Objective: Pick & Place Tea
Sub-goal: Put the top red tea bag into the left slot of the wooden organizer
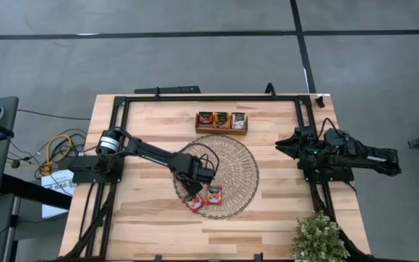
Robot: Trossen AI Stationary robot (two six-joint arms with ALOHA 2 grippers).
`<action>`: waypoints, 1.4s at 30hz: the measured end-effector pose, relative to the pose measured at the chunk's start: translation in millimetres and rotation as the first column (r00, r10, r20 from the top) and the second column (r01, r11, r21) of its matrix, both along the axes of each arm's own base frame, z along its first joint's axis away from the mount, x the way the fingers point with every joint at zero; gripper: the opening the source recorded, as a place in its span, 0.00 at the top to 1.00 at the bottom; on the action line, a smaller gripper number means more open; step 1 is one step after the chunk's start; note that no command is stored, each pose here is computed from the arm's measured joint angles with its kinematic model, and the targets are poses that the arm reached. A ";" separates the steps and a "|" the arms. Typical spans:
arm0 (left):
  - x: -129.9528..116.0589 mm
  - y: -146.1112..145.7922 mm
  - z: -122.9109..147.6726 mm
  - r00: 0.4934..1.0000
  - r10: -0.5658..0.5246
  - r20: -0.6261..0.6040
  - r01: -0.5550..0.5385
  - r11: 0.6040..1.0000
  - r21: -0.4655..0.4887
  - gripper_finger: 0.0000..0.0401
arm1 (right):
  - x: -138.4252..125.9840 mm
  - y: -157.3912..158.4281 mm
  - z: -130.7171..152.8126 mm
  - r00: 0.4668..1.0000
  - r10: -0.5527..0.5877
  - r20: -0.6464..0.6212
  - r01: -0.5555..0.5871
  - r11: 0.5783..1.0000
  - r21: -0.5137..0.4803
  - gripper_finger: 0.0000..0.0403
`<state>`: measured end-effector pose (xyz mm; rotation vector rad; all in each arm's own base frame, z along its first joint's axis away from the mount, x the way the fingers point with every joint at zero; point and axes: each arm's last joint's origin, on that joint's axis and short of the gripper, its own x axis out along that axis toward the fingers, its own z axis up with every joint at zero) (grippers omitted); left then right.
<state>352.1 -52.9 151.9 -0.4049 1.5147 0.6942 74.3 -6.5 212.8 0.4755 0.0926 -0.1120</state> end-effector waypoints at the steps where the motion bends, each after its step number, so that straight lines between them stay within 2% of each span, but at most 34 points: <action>1: 0.8 0.9 -1.4 1.000 -0.001 0.012 0.001 1.000 -0.008 0.55 | 0.0 0.0 0.0 1.000 0.000 0.000 0.000 1.000 0.000 0.75; 6: 0.8 4.8 -8.6 0.999 0.003 0.054 0.000 0.998 -0.056 0.55 | 0.0 0.0 -0.1 1.000 0.000 0.000 0.000 1.000 0.000 0.75; 14: -4.3 7.8 -18.8 0.999 0.018 0.045 -0.013 0.994 -0.109 0.56 | 0.0 0.0 -0.1 1.000 0.000 0.000 0.000 1.000 0.000 0.74; 29: 1.9 6.2 -9.1 1.000 0.016 0.027 -0.013 0.995 -0.100 0.88 | 0.1 0.0 -0.1 1.000 0.000 -0.001 0.000 1.000 0.000 0.74; 42: 9.5 6.5 25.9 0.999 0.012 -0.031 -0.014 0.999 -0.048 0.95 | 0.1 0.0 -0.2 1.000 0.000 -0.001 0.000 1.000 0.000 0.74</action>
